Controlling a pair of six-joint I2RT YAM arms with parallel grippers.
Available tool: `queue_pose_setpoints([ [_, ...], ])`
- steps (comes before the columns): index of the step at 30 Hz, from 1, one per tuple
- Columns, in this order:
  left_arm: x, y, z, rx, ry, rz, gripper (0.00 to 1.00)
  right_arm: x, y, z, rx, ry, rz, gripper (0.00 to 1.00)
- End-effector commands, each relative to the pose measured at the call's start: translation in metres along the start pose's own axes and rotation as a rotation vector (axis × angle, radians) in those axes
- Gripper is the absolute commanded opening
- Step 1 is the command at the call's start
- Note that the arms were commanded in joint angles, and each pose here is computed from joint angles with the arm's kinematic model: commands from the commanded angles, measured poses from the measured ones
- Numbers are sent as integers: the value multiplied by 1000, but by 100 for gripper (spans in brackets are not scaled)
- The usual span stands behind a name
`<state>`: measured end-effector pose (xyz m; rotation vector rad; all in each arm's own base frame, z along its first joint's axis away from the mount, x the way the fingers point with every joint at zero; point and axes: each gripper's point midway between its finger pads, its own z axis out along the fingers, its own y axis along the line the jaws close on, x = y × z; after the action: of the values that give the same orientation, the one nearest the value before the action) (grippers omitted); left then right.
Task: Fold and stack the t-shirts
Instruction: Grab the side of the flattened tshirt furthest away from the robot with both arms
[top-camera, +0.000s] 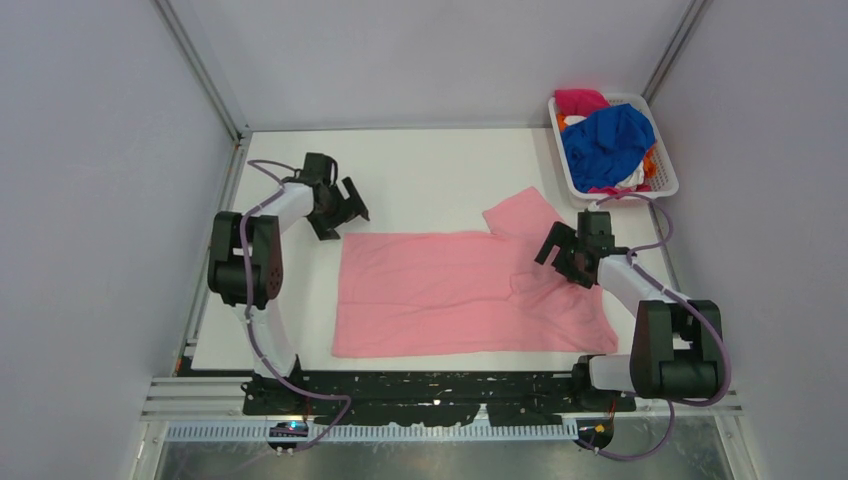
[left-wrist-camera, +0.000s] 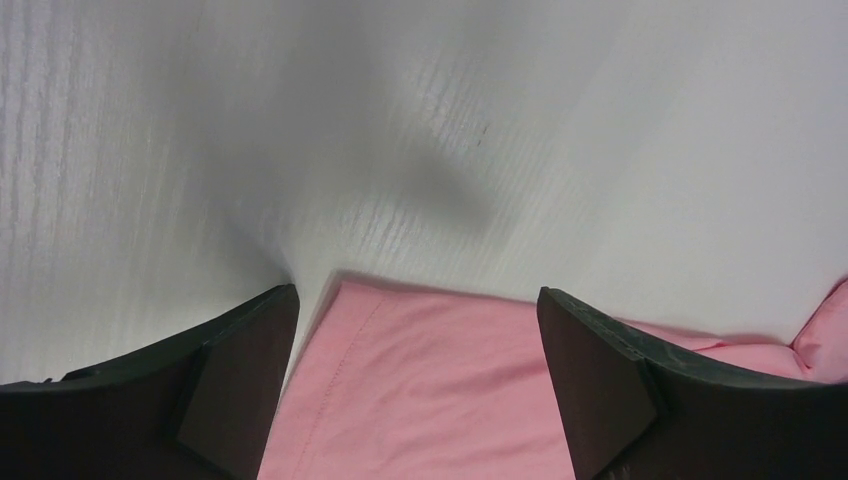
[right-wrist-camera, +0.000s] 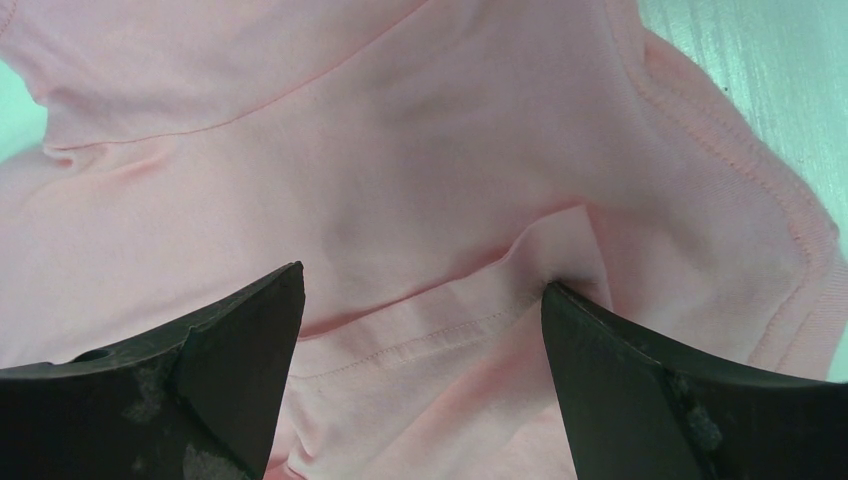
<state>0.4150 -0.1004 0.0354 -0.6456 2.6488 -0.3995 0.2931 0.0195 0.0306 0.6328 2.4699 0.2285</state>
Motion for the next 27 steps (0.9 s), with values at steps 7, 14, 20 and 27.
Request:
queue_pose_setpoints([
  [7, 21, -14, 8, -25, 76, 29, 81, -1, 4, -10, -44, -20, -21, 95],
  [14, 27, -12, 7, -57, 85, 40, 51, -4, 9, -15, -74, -43, -25, 95],
  [20, 27, -1, 6, -116, 85, 54, 17, -7, 10, -19, -79, -63, -28, 95],
  [27, 18, -6, -3, -98, 52, 103, 0, -17, 13, -25, -84, -94, -35, 95],
])
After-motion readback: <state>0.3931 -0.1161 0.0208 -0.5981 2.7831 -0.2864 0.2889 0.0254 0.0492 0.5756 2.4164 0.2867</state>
